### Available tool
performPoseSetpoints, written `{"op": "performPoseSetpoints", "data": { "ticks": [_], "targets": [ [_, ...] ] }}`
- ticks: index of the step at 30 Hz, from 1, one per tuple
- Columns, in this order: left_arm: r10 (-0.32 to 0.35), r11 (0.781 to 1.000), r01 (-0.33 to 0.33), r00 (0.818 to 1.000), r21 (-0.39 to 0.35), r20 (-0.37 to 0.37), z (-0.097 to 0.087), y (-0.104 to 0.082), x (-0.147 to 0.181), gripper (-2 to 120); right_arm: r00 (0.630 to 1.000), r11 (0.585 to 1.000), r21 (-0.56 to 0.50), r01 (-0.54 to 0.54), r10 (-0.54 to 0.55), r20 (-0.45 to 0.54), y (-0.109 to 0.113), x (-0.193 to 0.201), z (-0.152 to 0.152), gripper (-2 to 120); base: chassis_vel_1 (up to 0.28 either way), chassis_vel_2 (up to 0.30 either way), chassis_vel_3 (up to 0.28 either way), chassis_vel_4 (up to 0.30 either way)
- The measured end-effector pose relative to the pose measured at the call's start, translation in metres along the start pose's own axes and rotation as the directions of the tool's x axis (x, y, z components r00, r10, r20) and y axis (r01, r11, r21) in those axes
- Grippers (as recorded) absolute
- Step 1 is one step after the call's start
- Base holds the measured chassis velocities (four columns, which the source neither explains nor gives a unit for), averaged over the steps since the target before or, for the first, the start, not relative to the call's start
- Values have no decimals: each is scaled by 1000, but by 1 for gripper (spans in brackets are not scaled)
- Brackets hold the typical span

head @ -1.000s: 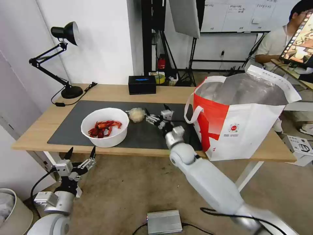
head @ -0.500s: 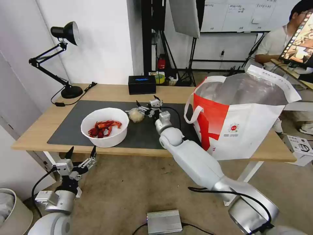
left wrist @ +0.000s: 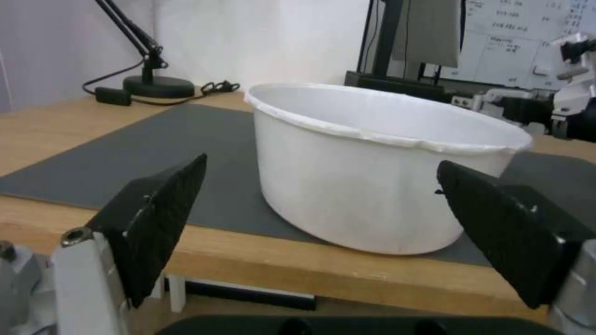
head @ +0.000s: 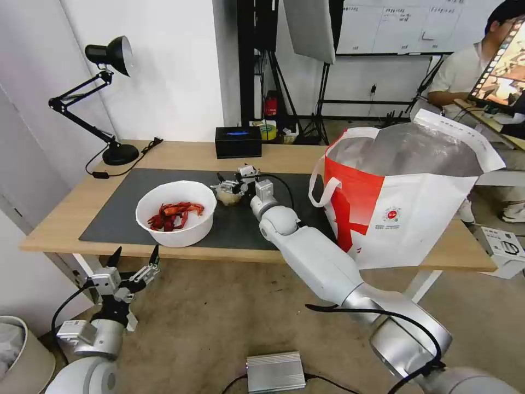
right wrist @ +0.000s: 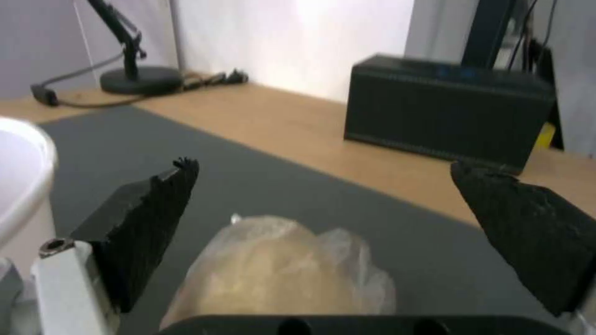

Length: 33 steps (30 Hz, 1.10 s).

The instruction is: Pick up the trash from the table and place it into the takeout bag.

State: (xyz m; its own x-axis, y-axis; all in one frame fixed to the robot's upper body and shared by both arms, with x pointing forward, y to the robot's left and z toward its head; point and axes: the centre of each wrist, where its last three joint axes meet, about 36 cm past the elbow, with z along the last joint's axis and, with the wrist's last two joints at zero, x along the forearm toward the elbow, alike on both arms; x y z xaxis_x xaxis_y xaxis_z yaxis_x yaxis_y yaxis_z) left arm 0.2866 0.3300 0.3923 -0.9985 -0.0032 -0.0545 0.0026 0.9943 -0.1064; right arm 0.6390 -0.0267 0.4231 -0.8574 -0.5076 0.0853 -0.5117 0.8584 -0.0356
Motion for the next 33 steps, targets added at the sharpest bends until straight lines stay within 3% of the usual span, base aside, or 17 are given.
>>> {"op": "performPoseSetpoints", "data": {
  "ticks": [19, 30, 33],
  "targets": [
    [-12, 1000, 12, 1000, 0, 10, -1, 6, 3, 100, 971, 1000, 28, 4, 2, -239, 9, -19, -14, 100, 0, 0, 0, 0],
    [-15, 1000, 15, 1000, 1, 9, 1, 10, 3, 100, 947, 1000, 17, -11, 16, -321, 18, -23, -25, 99, 0, 0, 0, 0],
    [-16, 1000, 16, 1000, 2, 9, 1, 10, 3, 100, 943, 1000, 20, -16, 21, -332, 18, -23, -25, 93, 0, 0, 0, 0]
  ]
}}
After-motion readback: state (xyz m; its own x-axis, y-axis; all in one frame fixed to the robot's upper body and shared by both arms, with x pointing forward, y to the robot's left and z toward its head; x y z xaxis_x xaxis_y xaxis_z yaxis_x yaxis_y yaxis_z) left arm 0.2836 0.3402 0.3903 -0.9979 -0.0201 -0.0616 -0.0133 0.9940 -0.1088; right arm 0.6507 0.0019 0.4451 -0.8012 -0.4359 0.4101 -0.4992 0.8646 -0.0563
